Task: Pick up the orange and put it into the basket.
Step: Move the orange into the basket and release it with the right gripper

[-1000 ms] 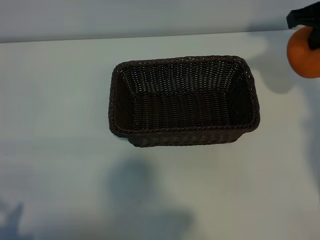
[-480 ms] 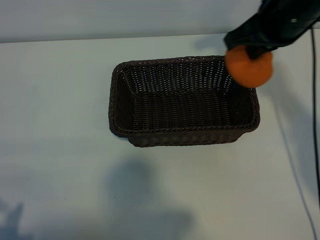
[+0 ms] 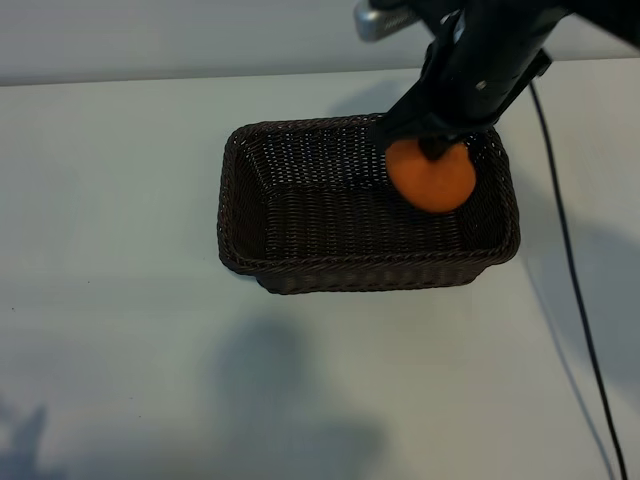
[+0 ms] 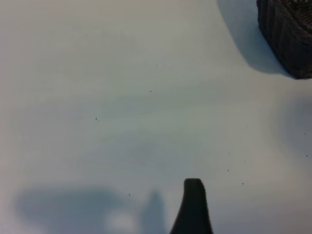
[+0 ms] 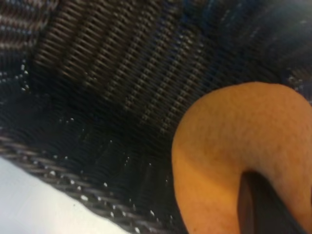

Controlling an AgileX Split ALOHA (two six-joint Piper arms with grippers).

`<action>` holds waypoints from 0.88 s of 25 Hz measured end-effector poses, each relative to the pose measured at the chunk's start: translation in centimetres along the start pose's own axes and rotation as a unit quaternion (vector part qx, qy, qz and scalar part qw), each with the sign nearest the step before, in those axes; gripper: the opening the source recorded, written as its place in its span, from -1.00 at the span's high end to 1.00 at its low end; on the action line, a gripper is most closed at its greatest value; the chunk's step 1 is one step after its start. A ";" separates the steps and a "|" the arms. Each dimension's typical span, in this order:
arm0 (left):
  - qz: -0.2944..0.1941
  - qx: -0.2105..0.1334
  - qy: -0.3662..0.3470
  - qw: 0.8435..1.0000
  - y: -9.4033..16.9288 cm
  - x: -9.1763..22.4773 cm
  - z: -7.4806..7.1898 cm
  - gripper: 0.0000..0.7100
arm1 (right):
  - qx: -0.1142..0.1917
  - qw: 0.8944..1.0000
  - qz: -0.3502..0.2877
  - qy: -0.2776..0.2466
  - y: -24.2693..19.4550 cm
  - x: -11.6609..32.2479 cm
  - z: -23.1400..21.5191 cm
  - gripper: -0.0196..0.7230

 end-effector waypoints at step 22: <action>0.000 0.000 0.000 1.000 0.0 0.0 0.0 -0.66 | 0.011 0.997 0.071 0.003 -8.4 0.7 -0.5 0.76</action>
Point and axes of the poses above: a point on each arm's last joint axis where the gripper is mounted, y pointing back along that axis away from the gripper, z along the wrist's bending axis when the last joint is at zero, x = y × z, the point moved 6 cm from there along -y, pointing out along that axis toward the gripper, and after that the axes turned 7 degrees about -y, right-handed, at the moved point
